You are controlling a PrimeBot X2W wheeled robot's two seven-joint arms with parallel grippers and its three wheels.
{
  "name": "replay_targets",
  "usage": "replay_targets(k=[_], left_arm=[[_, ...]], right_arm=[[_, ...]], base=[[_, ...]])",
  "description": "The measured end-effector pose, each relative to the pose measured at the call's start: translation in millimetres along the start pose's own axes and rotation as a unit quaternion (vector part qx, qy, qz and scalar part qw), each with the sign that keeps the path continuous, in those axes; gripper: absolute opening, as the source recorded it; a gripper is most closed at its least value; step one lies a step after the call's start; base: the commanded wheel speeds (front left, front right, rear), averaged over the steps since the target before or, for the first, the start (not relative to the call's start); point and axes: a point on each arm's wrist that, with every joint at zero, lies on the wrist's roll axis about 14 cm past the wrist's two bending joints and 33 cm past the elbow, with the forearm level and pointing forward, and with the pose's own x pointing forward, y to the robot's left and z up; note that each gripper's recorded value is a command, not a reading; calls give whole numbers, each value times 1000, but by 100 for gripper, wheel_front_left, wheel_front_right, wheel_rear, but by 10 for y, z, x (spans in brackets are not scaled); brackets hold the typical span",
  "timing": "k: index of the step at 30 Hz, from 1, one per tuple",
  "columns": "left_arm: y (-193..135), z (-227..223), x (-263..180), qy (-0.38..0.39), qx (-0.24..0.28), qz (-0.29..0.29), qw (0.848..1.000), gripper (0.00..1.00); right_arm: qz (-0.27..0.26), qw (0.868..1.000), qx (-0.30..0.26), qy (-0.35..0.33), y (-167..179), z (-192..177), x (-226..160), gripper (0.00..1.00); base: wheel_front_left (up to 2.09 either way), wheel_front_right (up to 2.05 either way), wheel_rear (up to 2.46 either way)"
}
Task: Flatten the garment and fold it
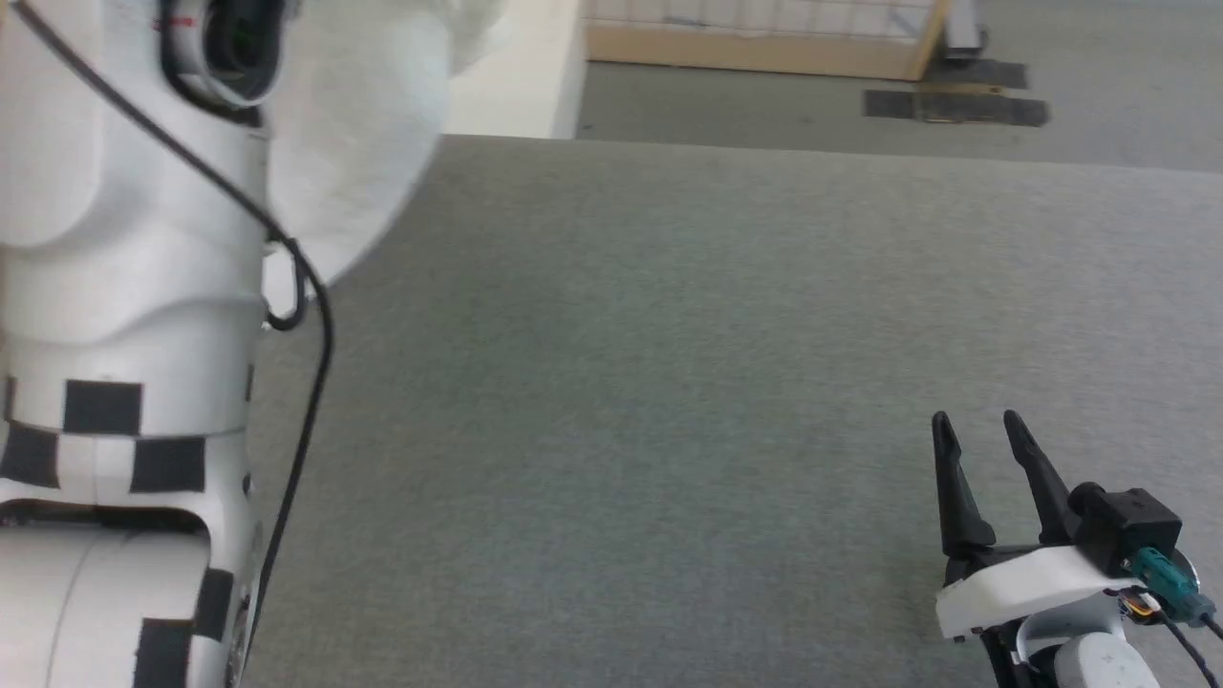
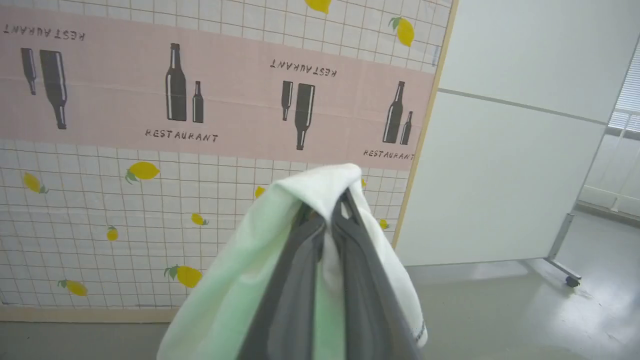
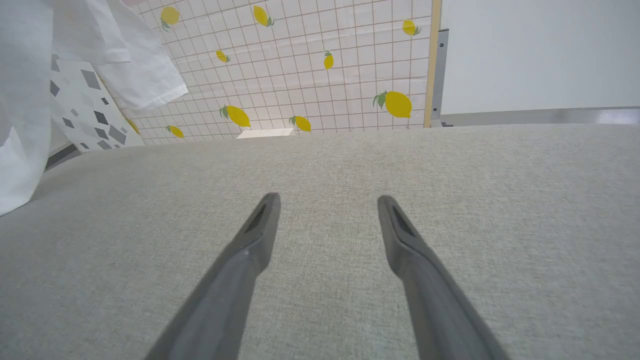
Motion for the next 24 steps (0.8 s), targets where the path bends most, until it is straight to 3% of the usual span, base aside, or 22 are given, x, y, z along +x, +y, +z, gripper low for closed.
replay_targets(k=[4, 8, 14, 19, 21, 22, 23, 24], left_arm=[[-553, -367, 49, 70, -3, -69, 995, 0], [-923, -1208, -224, 184, -58, -109, 975, 0], [-1363, -2521, -1157, 382, -78, -148, 909, 0], [-1573, -3266, -2092, 516, -92, -158, 837, 0], [-1619, -3380, -2317, 538, -109, -154, 822, 0], [-1634, -3382, -2339, 536, -120, -151, 822, 0], [-1629, -3359, -2312, 525, -131, -144, 828, 78], [-1600, -3310, -2237, 506, -140, -133, 841, 100]], right_arm=[[-47, 999, -1, -17, -300, 129, -178, 100], [-87, 996, -4, -29, -543, 215, -394, 100], [-125, 991, -6, -36, -750, 262, -667, 100], [-131, 990, -3, -42, -778, 295, -712, 100], [-127, 991, -2, -43, -755, 295, -690, 100], [-126, 991, -1, -43, -749, 297, -679, 100], [-123, 992, 0, -43, -728, 294, -661, 100], [-119, 992, 0, -42, -706, 290, -644, 100]], base=[[0, 0, 0], [0, 0, 0], [0, 0, 0], [0, 0, 0], [0, 0, 0], [0, 0, 0], [0, 0, 0], [0, 0, 0]])
